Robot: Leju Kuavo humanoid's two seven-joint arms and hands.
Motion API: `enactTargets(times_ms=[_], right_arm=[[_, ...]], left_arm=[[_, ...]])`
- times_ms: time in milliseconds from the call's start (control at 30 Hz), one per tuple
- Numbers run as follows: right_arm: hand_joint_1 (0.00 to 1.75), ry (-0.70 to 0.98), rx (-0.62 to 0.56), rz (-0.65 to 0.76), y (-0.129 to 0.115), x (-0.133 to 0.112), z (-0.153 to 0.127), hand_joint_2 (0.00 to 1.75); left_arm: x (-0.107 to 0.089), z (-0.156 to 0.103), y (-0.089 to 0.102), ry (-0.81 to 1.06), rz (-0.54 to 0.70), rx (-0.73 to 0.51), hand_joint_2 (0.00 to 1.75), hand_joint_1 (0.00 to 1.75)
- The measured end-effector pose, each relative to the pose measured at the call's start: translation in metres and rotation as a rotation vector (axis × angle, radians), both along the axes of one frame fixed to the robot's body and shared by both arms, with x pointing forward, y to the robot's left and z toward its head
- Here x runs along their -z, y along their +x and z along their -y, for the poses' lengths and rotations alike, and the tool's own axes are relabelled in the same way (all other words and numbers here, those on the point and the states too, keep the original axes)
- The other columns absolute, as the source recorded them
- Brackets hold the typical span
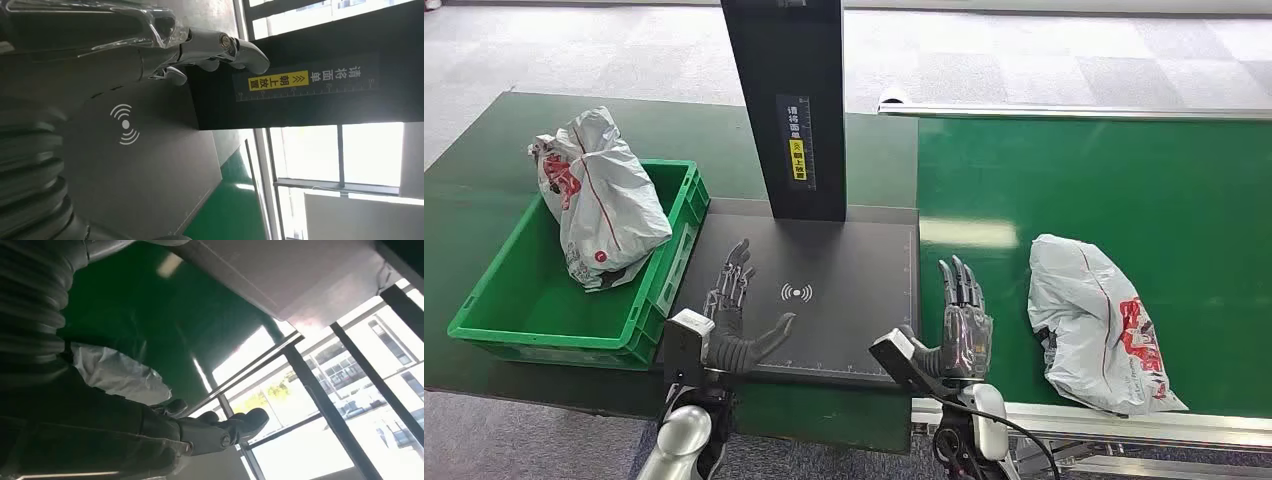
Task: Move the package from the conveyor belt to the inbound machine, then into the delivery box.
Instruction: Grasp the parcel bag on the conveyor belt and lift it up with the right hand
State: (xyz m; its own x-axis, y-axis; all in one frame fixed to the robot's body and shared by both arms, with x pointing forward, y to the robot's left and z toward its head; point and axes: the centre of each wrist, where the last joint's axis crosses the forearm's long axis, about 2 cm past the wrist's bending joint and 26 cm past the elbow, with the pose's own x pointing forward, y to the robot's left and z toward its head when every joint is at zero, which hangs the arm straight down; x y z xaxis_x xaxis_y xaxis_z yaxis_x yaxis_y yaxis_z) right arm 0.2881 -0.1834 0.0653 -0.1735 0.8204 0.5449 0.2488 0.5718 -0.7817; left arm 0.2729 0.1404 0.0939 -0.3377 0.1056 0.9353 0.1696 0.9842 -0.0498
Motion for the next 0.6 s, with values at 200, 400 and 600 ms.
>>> enactTargets(times_ms=[200,400,600], right_arm=[[0.0,-0.133,0.136,-0.038,0.005,0.004,0.023,1.75],[0.0,-0.112,0.28,-0.096,0.006,0.01,0.049,1.75],[0.0,-0.073,0.411,-0.16,0.001,0.017,0.066,1.75]], left_arm=[[-0.003,0.001,0.004,0.001,-0.001,0.001,1.75,0.0],[-0.005,0.002,0.004,-0.001,-0.012,0.007,1.75,0.0],[-0.005,0.004,0.004,-0.005,-0.021,0.017,1.75,0.0]])
